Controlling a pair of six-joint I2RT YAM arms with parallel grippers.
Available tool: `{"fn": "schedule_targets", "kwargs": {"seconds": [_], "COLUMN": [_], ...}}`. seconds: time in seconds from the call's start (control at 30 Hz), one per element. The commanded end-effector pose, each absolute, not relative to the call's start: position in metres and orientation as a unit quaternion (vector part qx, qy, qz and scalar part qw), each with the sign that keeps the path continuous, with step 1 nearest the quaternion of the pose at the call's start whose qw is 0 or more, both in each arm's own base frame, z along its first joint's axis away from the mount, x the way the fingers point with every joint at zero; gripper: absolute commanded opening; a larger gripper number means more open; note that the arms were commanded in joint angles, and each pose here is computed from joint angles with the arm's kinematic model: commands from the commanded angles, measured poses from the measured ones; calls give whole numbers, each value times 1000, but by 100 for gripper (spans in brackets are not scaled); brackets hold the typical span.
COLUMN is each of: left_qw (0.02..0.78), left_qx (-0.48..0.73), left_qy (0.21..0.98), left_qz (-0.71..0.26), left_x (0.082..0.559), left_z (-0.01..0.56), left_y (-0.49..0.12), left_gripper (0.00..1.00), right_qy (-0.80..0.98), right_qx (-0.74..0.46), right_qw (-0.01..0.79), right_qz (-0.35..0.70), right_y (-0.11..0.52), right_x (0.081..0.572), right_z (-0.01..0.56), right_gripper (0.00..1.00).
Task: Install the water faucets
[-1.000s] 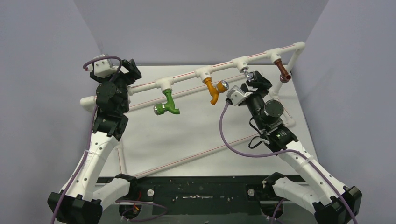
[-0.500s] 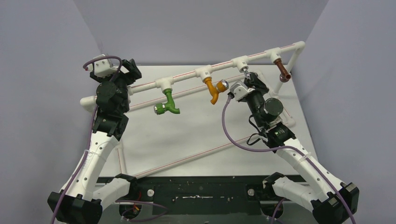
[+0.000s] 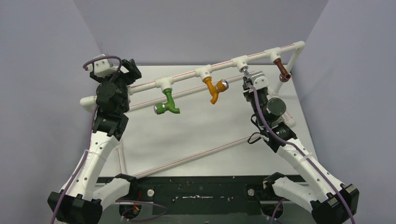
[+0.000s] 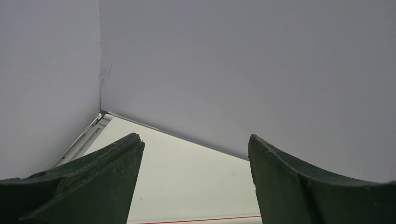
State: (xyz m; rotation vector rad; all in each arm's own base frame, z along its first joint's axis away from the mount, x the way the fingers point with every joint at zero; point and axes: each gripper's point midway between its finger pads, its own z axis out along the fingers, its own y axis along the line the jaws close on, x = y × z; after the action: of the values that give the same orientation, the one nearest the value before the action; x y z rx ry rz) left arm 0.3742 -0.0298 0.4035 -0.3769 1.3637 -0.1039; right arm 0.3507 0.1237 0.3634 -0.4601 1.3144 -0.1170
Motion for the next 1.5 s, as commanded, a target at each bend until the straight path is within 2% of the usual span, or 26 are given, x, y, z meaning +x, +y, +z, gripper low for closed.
{"fn": "schedule_targets", "kwargs": {"seconds": [0.0, 0.3, 0.83, 1.03, 1.23, 1.47], "left_qw": [608, 608, 609, 609, 609, 609], "left_qx": [-116, -116, -116, -116, -117, -118], "left_qy": [786, 786, 785, 785, 785, 784], "left_qz": [4, 4, 3, 2, 2, 3], "left_x": [361, 360, 360, 360, 360, 360], "left_z": [268, 269, 270, 270, 270, 270], "left_y": [-46, -45, -45, -46, -45, -44], "left_gripper": [80, 80, 80, 80, 80, 80], "right_qy": [557, 544, 402, 351, 350, 385], "right_qx": [-45, 112, 326, 396, 442, 462], "right_qw": [823, 780, 628, 560, 511, 508], "right_qz": [98, 288, 582, 637, 648, 617], "right_y": [123, 133, 138, 128, 126, 126], "right_x": [341, 335, 322, 322, 325, 328], "right_z": [428, 435, 458, 461, 468, 462], "right_gripper": [0, 0, 0, 0, 0, 0]}}
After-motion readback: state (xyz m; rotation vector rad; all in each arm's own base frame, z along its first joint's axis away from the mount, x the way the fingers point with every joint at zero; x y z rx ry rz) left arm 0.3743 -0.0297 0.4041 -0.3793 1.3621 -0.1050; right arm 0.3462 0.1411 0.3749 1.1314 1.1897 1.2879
